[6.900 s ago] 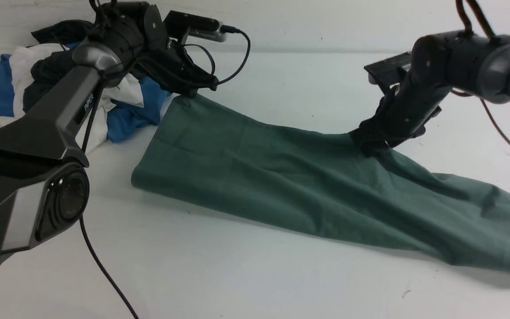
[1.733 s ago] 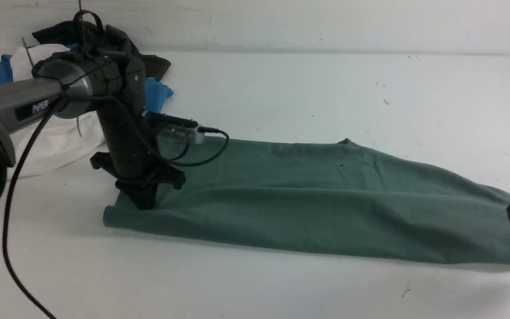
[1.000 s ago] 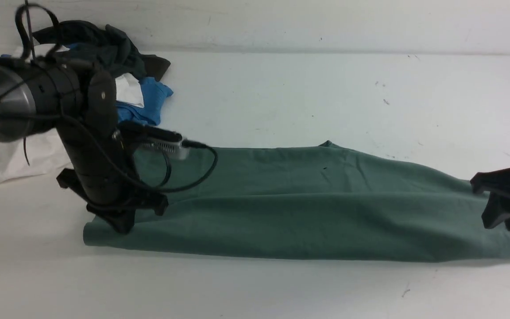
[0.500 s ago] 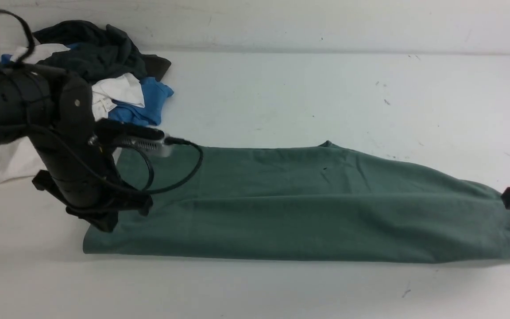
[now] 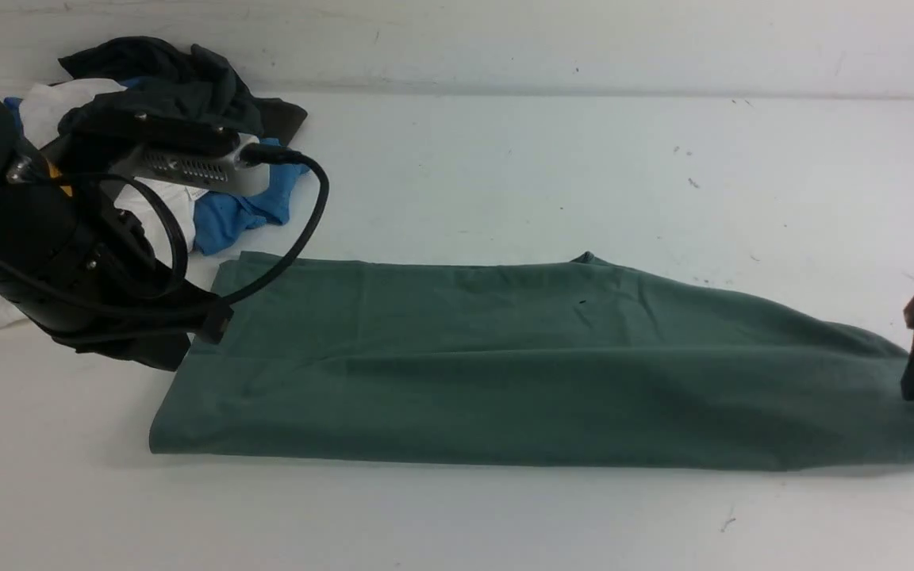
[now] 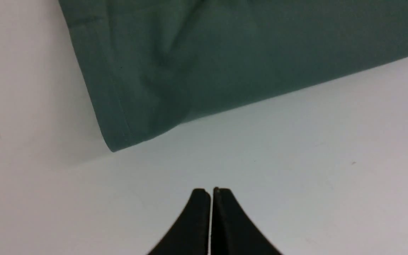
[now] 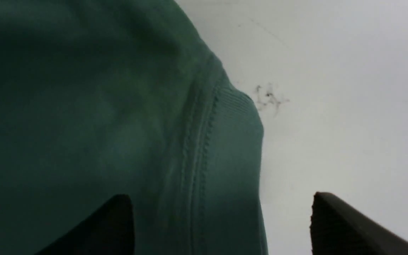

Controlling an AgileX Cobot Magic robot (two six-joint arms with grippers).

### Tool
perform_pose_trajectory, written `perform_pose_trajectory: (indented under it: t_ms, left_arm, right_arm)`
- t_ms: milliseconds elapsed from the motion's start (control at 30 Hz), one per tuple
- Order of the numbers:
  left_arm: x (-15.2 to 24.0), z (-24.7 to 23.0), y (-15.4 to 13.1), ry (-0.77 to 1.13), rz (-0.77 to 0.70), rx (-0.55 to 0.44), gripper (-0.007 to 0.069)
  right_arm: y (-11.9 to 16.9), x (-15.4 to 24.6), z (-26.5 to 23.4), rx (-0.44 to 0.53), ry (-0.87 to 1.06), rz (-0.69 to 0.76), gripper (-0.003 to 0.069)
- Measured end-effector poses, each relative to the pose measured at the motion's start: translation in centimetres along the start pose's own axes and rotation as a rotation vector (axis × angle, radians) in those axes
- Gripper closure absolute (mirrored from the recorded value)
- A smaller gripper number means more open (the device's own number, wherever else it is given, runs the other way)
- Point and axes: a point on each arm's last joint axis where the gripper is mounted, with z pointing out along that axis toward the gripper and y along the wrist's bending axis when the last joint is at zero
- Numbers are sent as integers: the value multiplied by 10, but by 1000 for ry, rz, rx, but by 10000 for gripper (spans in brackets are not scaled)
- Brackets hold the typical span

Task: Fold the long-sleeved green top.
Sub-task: Use the right arm to clamp the right edge of the fabric, then use the right arm to drag the right edge of the fabric to the left and folds it over the left edge

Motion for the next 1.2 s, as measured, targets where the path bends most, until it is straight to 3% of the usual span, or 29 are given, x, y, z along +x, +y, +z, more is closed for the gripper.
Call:
perform_pose_trajectory:
  t_ms: [100,233,300,333,367,400,500,700,900,1033,1133,1167,1200]
  left_arm:
    - [1,0,0,5,1,1,629]
    - [1,0,0,5,1,1,629]
    - [1,0,0,7,2,1,629]
    - [1,0,0,9,3,1,629]
    - [1,0,0,9,3,1,629]
    - [2,0,0,15,4,-1,629]
    - [3,0,0,30,5,-1,629]
    - [4,-1,0,40,18,-1,629]
    - [6,-8,-1,16,27,-3,629]
    - [6,-9,-1,11,31,-3,629]
    - [8,-14,-2,-4,33,-5,629]
    - [8,-14,-2,-4,33,-5,629]
    - [9,-17,-2,-13,34,-5,629]
  right_arm:
    - [9,-4,20,12,55,-32,39]
    - [17,-4,30,33,91,-69,112]
    - [21,-5,30,35,92,-82,223]
    - [22,-5,30,30,92,-90,327]
    - [23,-5,30,31,92,-91,361]
    - [23,-5,29,30,93,-95,505]
    - [17,-5,25,43,85,-79,617]
    - [-1,-1,-16,171,-25,-34,628]
    - [16,-3,-88,173,-240,-32,628]
    - [56,1,-130,99,-375,-95,628]
    - [118,16,-170,-28,-492,-189,628]
    - [122,17,-171,-32,-497,-195,628]
    - [154,28,-182,-91,-524,-245,628]
